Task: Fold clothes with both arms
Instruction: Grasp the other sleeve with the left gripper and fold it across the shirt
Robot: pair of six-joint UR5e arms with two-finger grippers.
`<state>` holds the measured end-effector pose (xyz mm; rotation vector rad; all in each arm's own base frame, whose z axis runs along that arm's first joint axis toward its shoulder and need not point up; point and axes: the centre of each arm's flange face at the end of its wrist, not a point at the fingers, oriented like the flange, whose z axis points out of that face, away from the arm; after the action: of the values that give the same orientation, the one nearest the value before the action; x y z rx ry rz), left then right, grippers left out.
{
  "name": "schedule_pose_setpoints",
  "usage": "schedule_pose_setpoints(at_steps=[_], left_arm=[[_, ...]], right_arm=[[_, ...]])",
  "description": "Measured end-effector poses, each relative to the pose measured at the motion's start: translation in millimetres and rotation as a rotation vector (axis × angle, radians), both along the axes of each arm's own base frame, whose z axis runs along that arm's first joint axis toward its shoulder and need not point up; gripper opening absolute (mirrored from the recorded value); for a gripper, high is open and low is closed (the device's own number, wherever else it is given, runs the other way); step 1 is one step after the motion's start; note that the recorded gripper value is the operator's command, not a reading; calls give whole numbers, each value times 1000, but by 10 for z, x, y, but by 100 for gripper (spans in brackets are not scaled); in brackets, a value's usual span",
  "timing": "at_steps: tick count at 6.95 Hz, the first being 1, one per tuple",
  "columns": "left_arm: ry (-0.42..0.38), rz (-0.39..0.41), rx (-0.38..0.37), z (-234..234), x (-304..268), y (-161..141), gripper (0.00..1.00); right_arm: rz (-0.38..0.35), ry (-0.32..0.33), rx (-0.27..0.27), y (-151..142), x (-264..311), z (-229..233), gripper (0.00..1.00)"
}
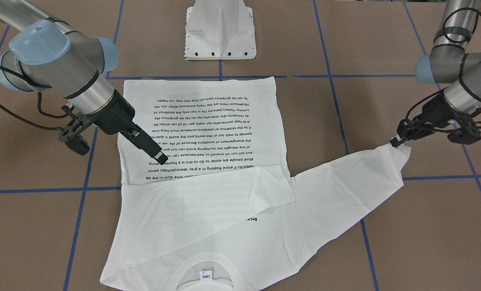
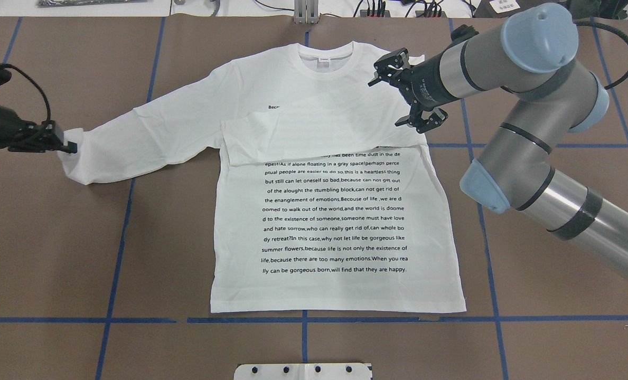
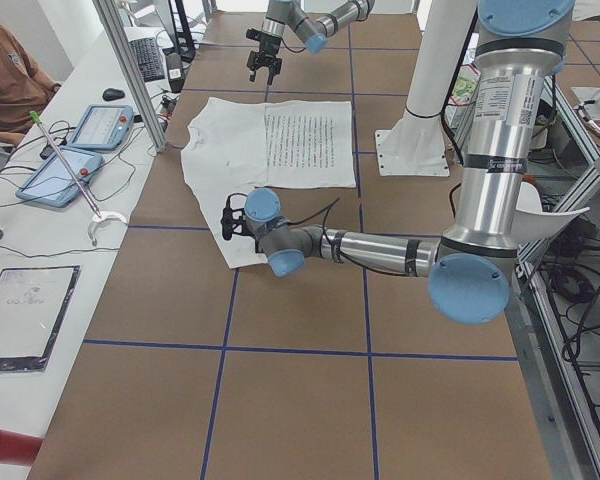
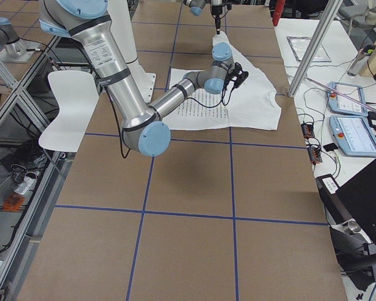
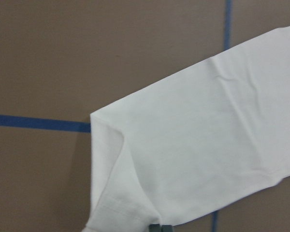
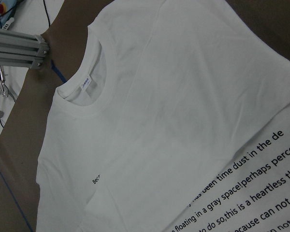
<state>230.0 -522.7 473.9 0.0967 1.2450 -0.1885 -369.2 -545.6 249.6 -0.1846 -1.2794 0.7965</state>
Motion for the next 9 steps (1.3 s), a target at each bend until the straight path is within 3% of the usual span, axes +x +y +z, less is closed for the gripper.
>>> schedule_pose_setpoints(at_steps=[2,3,6,7,9], left_arm=[[171,-13,-110,-1442,736,-217,0],[233,-56,-183,-2173,1094,-308,0],[349,-263,-397,-4001,2393,-617,0],[364,-318,-440,-4351,2803,-649,0],[361,-388,-454,-4575,3445,-465,0]], right_arm=[[-20,12,-3,-85,271,211,100],[-31,23,-1,-89,362,339,100],[-37,42,-12,53,527,609,100],[-37,44,-14,76,548,641,100],[-38,45,-15,110,580,673,100]])
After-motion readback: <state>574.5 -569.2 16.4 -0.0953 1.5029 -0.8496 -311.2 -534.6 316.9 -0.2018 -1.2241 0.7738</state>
